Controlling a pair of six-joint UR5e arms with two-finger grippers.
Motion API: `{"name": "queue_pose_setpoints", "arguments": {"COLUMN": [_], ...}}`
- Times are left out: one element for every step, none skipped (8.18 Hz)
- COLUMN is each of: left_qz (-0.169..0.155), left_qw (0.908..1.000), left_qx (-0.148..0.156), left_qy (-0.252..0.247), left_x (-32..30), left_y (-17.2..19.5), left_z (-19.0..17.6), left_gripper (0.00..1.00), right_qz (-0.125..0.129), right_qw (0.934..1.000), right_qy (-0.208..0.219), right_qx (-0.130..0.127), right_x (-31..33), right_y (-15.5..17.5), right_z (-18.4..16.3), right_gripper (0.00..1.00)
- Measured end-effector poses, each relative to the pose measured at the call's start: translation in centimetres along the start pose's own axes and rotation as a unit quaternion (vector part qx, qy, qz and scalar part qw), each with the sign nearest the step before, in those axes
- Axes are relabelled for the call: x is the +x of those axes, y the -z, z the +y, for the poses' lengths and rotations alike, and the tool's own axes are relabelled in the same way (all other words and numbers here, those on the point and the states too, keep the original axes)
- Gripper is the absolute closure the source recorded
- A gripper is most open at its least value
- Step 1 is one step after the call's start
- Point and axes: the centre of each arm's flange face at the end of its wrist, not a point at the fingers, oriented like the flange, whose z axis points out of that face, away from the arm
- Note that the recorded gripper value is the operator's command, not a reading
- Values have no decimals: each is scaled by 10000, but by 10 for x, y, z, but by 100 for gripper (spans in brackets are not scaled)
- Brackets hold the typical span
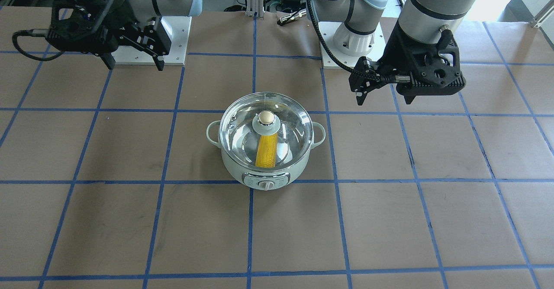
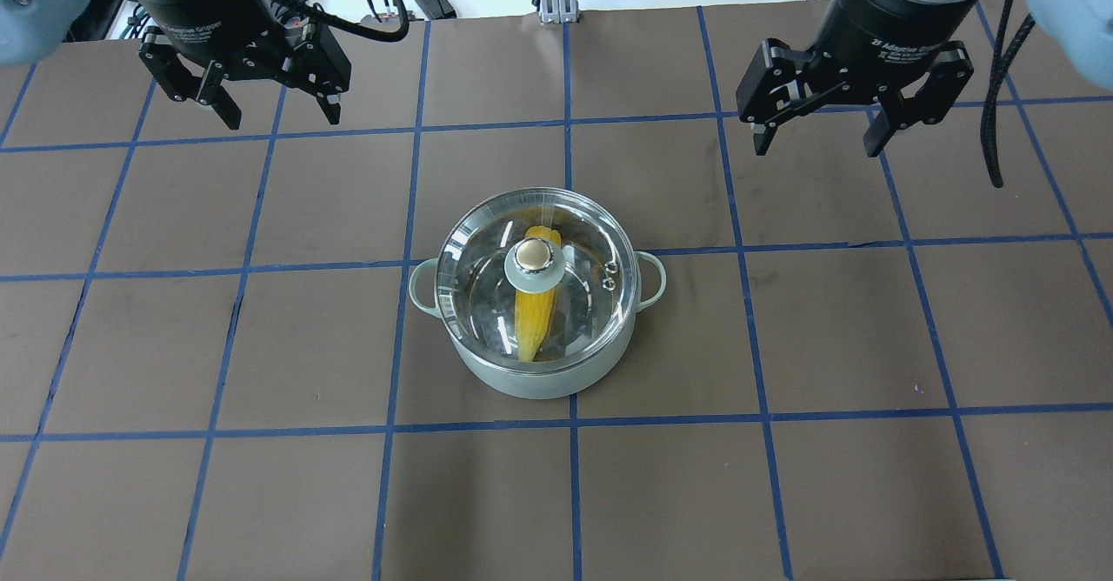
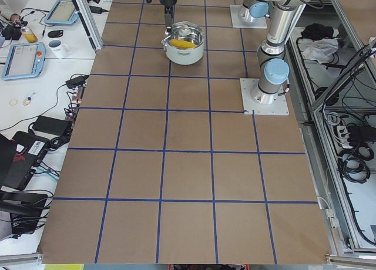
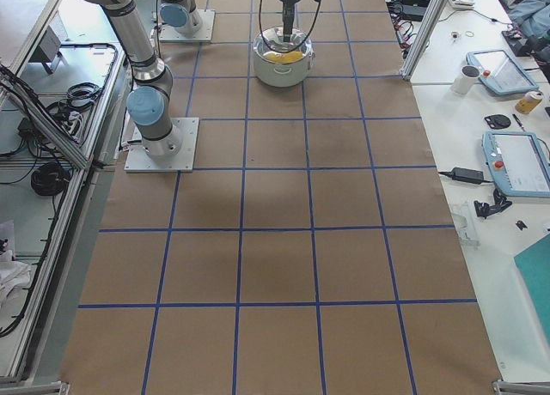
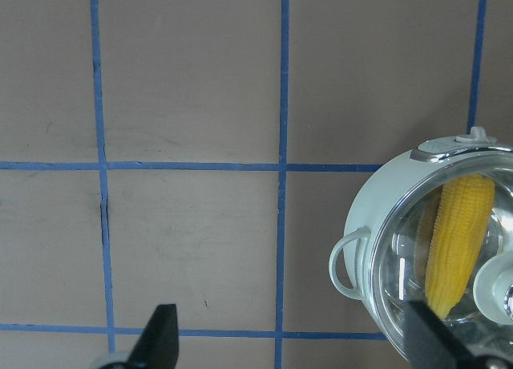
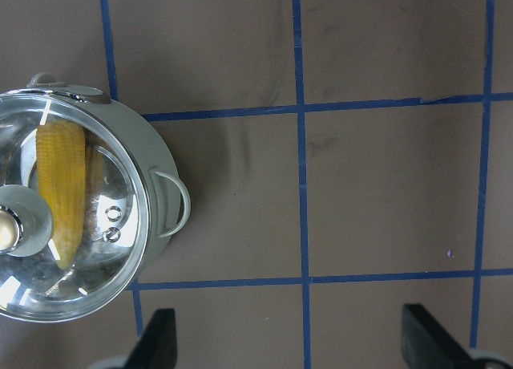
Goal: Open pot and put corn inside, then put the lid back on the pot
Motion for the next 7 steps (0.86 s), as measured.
{"name": "queue_pose_setpoints", "arguments": {"left_qz": [-3, -6, -10, -13, -10, -3, -1], "left_qw": [10000, 10000, 10000, 10000, 10000, 10000, 10000], "left_qx": [10, 13, 15, 15, 14, 13, 13], "left_qy": [0, 2, 1, 1, 0, 0, 1], "left_x": [0, 0, 0, 0, 0, 0, 0], "left_y": [0, 0, 0, 0, 0, 0, 0], "left_z": [0, 0, 0, 0, 0, 0, 0], "left_gripper": [0, 0, 0, 0, 0, 0, 0], "right_qz": [5, 7, 8, 5, 0, -4, -6], "right_qw": [10000, 10000, 10000, 10000, 10000, 10000, 10000], "right_qy": [5, 10, 15, 20, 22, 22, 22], "right_qx": [4, 8, 10, 15, 14, 13, 15], "right_x": [7, 10, 11, 11, 11, 11, 11], "right_y": [2, 3, 3, 3, 3, 3, 3], "right_z": [0, -1, -1, -1, -1, 0, 0], "right_gripper": [0, 0, 0, 0, 0, 0, 0]}}
